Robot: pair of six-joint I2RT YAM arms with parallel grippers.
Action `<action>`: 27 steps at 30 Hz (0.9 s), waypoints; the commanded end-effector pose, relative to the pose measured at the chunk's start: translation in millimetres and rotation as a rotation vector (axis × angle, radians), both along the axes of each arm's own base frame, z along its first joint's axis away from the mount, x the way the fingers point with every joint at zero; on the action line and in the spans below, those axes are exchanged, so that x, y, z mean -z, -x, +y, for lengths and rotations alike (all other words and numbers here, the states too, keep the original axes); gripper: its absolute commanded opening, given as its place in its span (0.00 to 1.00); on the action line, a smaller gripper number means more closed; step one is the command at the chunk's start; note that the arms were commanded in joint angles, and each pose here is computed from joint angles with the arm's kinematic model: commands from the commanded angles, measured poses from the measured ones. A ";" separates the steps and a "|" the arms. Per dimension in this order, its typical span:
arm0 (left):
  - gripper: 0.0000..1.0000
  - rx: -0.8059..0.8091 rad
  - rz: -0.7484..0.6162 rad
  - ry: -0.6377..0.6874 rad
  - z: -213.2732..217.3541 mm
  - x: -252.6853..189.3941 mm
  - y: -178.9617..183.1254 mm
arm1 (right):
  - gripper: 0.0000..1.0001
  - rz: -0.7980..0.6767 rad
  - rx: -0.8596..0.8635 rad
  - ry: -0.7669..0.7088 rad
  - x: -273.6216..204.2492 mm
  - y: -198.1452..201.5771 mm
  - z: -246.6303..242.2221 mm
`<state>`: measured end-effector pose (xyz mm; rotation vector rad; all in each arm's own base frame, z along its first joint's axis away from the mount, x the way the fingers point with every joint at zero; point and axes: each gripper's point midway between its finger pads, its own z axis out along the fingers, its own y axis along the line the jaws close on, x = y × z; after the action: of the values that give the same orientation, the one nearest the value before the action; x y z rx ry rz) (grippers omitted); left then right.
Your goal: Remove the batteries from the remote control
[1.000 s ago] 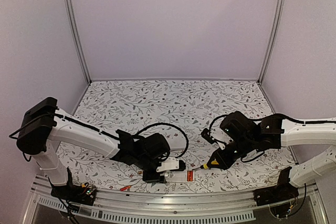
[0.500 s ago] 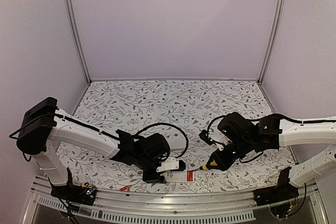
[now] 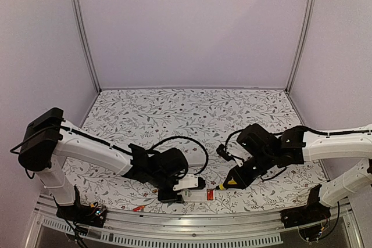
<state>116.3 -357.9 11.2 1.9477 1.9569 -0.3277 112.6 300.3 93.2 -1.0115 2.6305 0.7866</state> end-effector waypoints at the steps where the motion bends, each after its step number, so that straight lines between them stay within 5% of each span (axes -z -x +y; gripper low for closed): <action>1: 0.26 0.038 -0.023 -0.117 22.2 23.7 6.6 | 0.00 0.117 -0.025 -0.048 10.2 15.8 11.5; 17: 0.27 -0.028 -0.173 -0.111 24.1 10.2 -22.4 | 0.00 -0.051 0.106 -0.002 -35.5 -20.0 -9.7; 23: 0.63 -0.061 -0.219 -0.146 30.1 10.6 -31.9 | 0.00 -0.082 0.106 0.044 -34.0 -26.8 -17.3; 27: 0.72 -0.118 -0.292 -0.182 38.0 10.6 -48.6 | 0.00 -0.082 0.109 0.028 -32.9 -27.4 -15.1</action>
<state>150.7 -352.4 18.5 1.8482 1.8974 -0.0610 133.4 284.5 118.9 -0.8859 2.6382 0.6835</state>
